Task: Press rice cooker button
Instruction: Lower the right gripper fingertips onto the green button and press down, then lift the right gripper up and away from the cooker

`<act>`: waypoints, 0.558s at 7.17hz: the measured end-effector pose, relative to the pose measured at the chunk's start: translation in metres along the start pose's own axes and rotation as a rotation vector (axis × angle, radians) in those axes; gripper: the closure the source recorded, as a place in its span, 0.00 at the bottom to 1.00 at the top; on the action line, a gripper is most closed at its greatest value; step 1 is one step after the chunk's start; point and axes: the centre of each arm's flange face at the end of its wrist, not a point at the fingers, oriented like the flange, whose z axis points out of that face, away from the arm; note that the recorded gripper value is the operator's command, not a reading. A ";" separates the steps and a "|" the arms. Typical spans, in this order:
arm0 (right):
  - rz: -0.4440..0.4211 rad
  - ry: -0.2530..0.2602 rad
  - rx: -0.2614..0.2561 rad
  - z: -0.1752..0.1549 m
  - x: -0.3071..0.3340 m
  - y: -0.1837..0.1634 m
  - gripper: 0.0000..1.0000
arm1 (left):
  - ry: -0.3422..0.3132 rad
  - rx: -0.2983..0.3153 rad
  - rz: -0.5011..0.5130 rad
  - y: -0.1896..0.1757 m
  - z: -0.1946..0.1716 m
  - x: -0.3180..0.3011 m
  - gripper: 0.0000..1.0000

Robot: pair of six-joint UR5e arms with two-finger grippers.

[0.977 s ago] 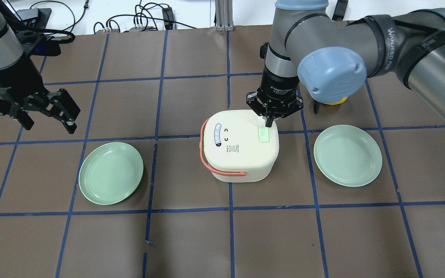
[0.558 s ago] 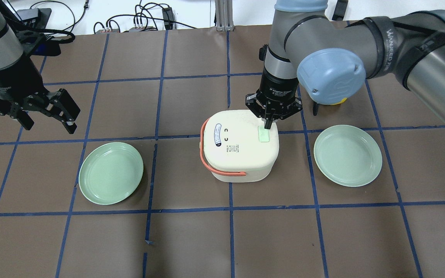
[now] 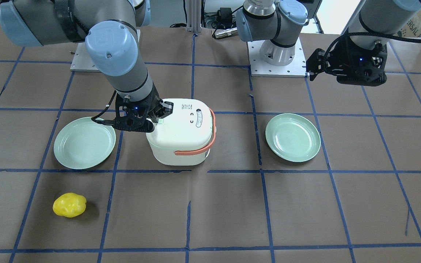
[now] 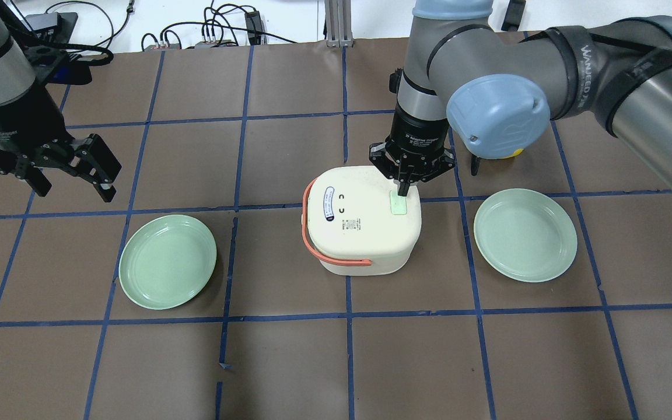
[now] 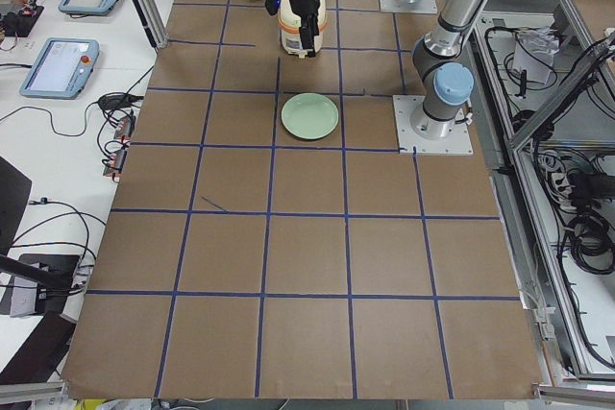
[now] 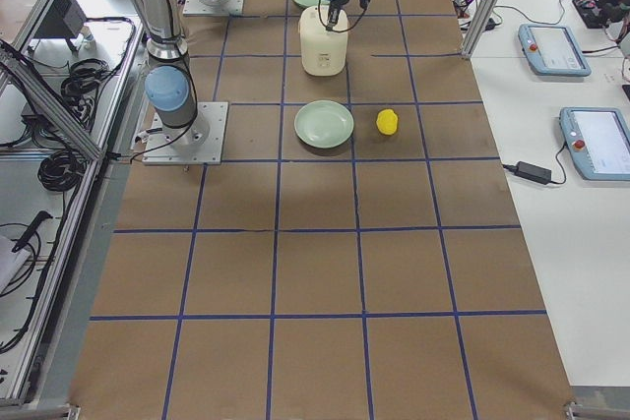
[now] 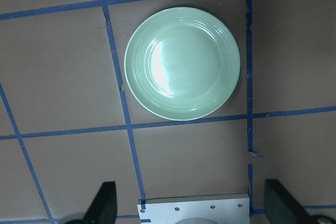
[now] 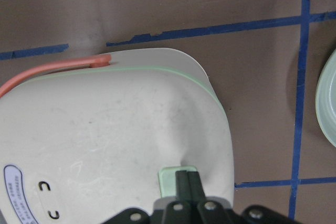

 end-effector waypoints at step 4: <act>0.000 0.001 -0.007 0.007 0.001 0.001 0.91 | 0.000 0.000 0.000 0.000 0.000 0.000 0.00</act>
